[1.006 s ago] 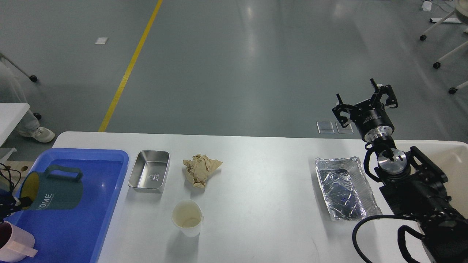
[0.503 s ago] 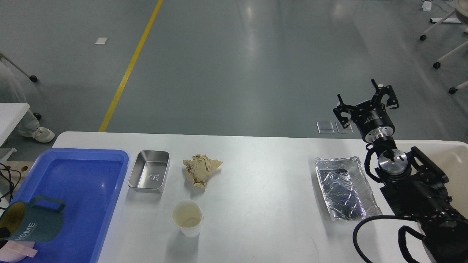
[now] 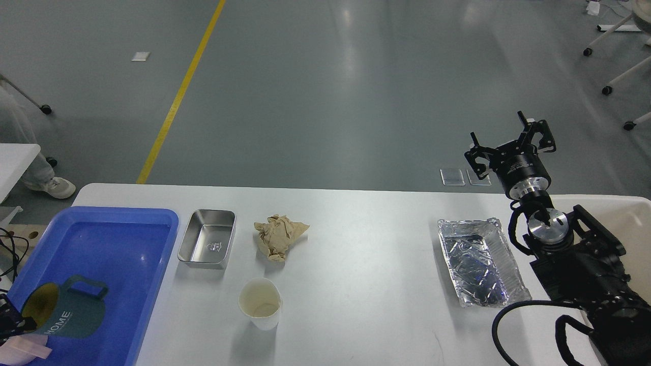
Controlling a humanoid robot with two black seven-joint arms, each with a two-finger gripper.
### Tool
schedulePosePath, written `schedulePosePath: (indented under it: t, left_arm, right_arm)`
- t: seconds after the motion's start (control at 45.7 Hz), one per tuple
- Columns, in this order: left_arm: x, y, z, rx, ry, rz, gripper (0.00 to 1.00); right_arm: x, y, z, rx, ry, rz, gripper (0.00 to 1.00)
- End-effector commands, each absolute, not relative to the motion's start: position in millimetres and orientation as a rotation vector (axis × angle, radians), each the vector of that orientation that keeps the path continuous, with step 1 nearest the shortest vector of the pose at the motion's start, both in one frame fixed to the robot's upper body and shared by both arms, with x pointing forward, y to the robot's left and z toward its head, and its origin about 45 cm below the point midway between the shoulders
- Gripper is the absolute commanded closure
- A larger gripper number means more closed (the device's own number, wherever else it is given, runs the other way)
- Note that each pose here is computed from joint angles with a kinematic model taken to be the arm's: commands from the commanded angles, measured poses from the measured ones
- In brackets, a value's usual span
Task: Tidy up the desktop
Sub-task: 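Lower the teal mug into the blue bin and release it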
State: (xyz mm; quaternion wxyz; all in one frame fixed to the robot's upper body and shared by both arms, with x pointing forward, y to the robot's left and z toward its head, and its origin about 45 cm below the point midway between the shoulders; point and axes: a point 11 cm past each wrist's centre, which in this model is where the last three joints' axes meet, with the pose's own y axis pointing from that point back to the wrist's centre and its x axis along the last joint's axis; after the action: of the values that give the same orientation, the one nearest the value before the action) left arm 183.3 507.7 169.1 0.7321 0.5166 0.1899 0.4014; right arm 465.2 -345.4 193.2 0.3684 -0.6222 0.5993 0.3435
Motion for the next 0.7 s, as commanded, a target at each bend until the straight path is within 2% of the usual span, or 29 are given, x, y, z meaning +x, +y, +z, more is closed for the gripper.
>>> schedulePosePath:
  t: [0.0,0.678]
  left_arm:
    - [181,500,158,1.153,0.444,0.85,1.0]
    - [174,504,145,1.228,0.479,0.83,0.99]
  right_arm:
    - [465,-349,194,-1.597,1.545,0.875,0.0]
    - [465,-352,196,-1.599,1.55,0.867,0.0]
